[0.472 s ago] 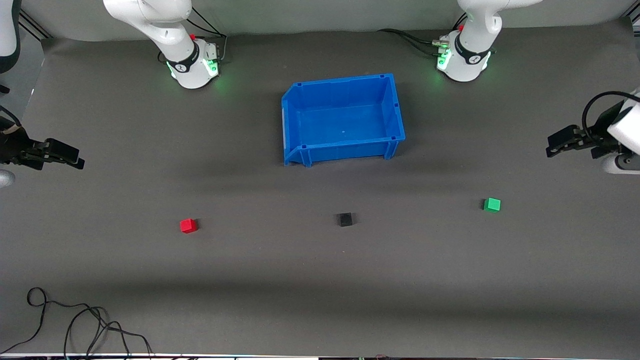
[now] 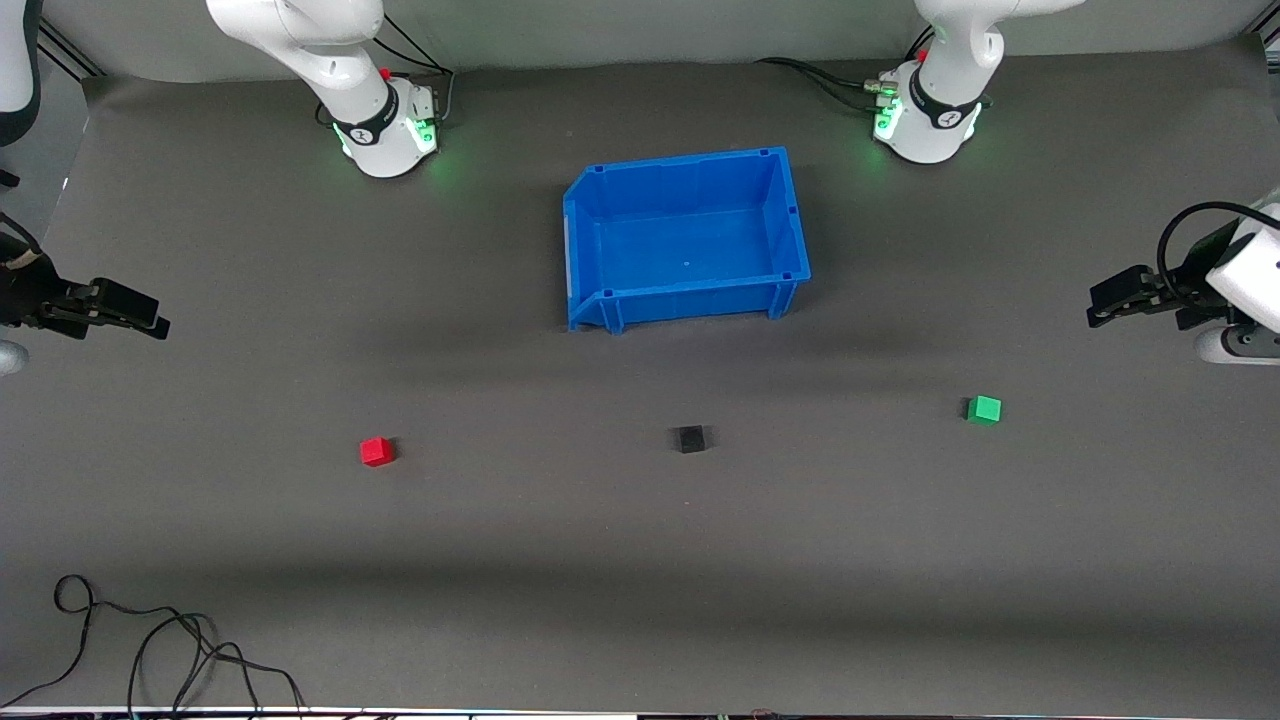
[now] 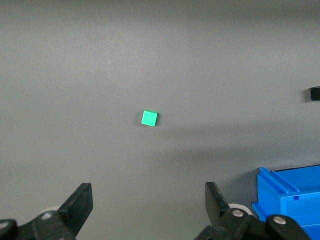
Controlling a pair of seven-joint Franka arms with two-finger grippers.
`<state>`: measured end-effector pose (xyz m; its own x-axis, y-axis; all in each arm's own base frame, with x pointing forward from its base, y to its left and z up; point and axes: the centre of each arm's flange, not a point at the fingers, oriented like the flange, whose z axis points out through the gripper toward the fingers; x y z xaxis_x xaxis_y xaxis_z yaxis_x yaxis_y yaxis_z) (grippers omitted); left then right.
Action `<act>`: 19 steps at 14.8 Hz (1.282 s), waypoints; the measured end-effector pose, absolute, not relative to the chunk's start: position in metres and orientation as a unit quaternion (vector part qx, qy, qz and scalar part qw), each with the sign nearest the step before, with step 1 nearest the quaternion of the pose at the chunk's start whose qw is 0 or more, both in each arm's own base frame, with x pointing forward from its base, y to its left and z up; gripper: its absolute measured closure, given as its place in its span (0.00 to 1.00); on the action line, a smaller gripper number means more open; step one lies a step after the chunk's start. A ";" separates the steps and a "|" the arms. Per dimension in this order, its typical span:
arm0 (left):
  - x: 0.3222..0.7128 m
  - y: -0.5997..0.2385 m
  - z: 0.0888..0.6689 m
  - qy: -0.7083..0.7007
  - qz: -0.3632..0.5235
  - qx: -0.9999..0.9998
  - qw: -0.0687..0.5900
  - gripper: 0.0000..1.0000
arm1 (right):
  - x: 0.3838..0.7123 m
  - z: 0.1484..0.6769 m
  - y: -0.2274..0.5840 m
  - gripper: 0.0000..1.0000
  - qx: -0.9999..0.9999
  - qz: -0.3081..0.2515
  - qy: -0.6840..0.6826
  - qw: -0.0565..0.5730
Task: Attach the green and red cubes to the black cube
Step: 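Reach the right gripper to the red cube while the left gripper reaches the green cube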
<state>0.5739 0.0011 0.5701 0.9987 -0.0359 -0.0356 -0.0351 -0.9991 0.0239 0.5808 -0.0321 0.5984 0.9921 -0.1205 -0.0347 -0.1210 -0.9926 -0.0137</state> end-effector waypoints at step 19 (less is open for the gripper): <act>0.577 0.029 0.235 0.018 -0.047 0.998 0.021 0.08 | 0.642 0.431 -0.033 0.00 -0.750 0.156 0.634 0.106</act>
<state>0.5771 0.0286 0.2350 0.9949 0.0335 -0.0955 0.0375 -0.9985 0.0406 0.6417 -0.0330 0.4315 0.1479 -0.9177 -0.3687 -0.9839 -0.1744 0.0394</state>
